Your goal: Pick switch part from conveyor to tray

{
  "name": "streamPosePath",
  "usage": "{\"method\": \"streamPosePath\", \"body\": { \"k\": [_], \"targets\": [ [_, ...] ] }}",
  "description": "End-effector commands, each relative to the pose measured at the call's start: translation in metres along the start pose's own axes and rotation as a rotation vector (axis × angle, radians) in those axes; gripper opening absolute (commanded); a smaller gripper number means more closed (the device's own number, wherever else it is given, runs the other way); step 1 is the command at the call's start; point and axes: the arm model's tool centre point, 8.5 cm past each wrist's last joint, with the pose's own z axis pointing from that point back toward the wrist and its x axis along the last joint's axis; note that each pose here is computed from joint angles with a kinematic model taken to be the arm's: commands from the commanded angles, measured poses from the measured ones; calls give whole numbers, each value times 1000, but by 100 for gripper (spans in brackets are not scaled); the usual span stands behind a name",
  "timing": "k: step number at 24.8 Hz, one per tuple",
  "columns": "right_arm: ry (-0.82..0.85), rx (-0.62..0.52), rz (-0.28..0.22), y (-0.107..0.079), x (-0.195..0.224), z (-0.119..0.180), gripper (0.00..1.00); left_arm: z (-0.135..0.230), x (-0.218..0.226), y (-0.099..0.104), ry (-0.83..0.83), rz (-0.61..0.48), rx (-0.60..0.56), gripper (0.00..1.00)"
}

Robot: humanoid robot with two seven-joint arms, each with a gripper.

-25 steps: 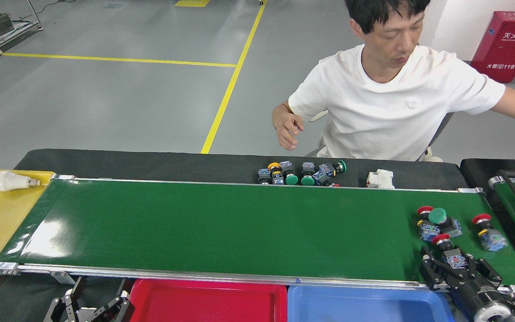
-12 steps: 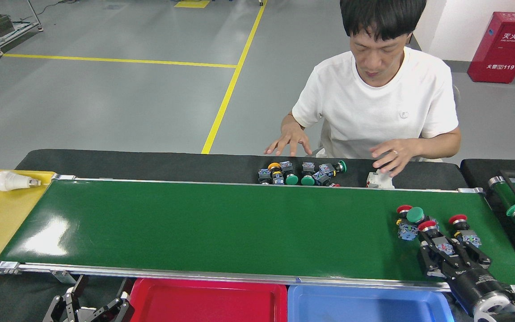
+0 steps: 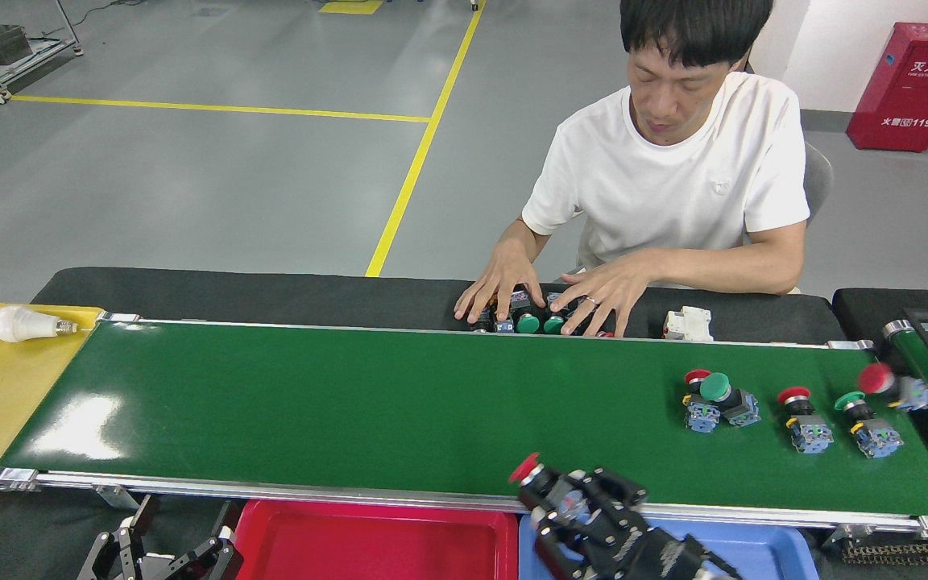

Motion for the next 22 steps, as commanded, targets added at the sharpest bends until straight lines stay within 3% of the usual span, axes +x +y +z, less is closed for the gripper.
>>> {"method": "streamPosePath", "body": {
  "k": [1,4,8,12,14,18,22],
  "targets": [
    [-31,-2,18,-3,11,-11,98,1,-5,7,10,-14,22,100],
    [-33,9,31,-2,11,-15,99,3,-8,7,17,-15,21,100],
    [23,-24,62,-25,-5,-20,99,2,-8,8,16,-16,26,100],
    [385,-144,58,-76,-87,15,99,2,-8,8,14,-17,25,100],
    [574,-192,35,-90,-122,47,98,2,-6,7,10,-15,22,100],
    [815,-242,33,-90,-159,109,98,3,-6,6,18,-31,16,100],
    [908,-274,39,-55,-142,159,98,9,-10,2,26,-101,-12,100]
  ]
}}
